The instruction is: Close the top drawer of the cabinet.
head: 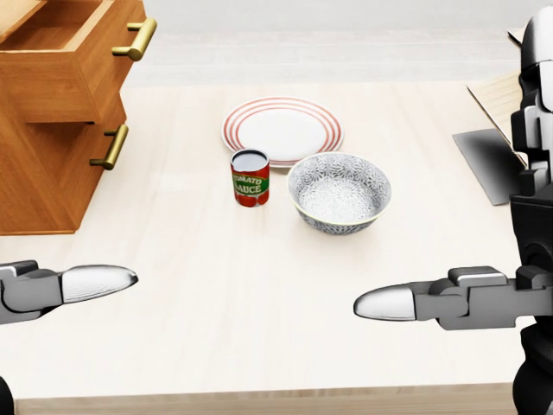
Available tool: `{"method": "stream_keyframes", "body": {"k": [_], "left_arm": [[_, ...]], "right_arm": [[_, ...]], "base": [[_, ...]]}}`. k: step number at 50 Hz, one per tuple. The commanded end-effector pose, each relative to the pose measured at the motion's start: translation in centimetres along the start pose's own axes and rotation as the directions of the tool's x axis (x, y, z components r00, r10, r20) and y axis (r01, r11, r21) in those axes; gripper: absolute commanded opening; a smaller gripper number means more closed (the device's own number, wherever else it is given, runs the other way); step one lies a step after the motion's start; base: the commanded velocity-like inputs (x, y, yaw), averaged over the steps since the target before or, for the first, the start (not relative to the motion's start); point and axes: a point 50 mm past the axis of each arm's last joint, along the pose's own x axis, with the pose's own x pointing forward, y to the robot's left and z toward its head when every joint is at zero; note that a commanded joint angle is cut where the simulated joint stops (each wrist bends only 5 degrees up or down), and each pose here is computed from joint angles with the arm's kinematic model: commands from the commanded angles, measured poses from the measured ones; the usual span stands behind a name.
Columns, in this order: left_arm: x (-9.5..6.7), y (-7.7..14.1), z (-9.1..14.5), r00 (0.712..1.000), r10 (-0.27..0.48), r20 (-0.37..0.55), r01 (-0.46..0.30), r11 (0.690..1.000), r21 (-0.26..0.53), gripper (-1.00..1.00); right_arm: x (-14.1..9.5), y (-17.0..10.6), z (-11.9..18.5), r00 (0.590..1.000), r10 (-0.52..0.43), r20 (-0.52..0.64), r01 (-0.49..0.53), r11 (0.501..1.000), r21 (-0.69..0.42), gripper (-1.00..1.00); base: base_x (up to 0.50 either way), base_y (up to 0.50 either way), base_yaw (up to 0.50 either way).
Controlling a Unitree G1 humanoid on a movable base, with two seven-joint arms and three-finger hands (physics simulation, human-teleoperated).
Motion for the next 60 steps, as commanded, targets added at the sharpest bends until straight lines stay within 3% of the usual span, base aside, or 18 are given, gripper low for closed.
{"method": "stream_keyframes", "body": {"k": [1,11,23,49,60], "left_arm": [[0.1,-0.1,0.5,1.0,-0.006,0.023,0.006,1.0,0.001,1.0],[-0.1,0.0,0.2,1.0,-0.004,0.008,0.004,1.0,0.008,1.0],[-0.4,0.2,-0.7,0.999,0.002,-0.039,-0.001,1.0,0.02,1.0],[-0.1,-0.2,0.4,1.0,-0.014,0.015,0.014,1.0,0.021,1.0],[-0.6,0.0,-0.2,1.0,-0.012,-0.027,0.013,1.0,0.024,1.0]], "right_arm": [[0.2,-0.1,0.7,0.999,0.006,0.035,-0.005,1.0,-0.011,1.0],[0.5,0.0,1.6,0.997,0.008,0.083,-0.006,1.0,-0.017,1.0],[0.1,0.0,0.4,1.0,0.005,0.02,-0.005,1.0,-0.008,1.0],[0.5,0.4,1.3,0.997,0.033,0.072,-0.033,0.999,0.005,1.0],[0.2,0.2,0.9,0.999,0.005,0.048,-0.007,1.0,0.028,1.0]], "base": [[0.02,0.5,0.0],[0.03,0.5,0.0],[0.02,0.5,0.0],[0.02,0.5,0.0],[0.03,0.33,0.0]]}}
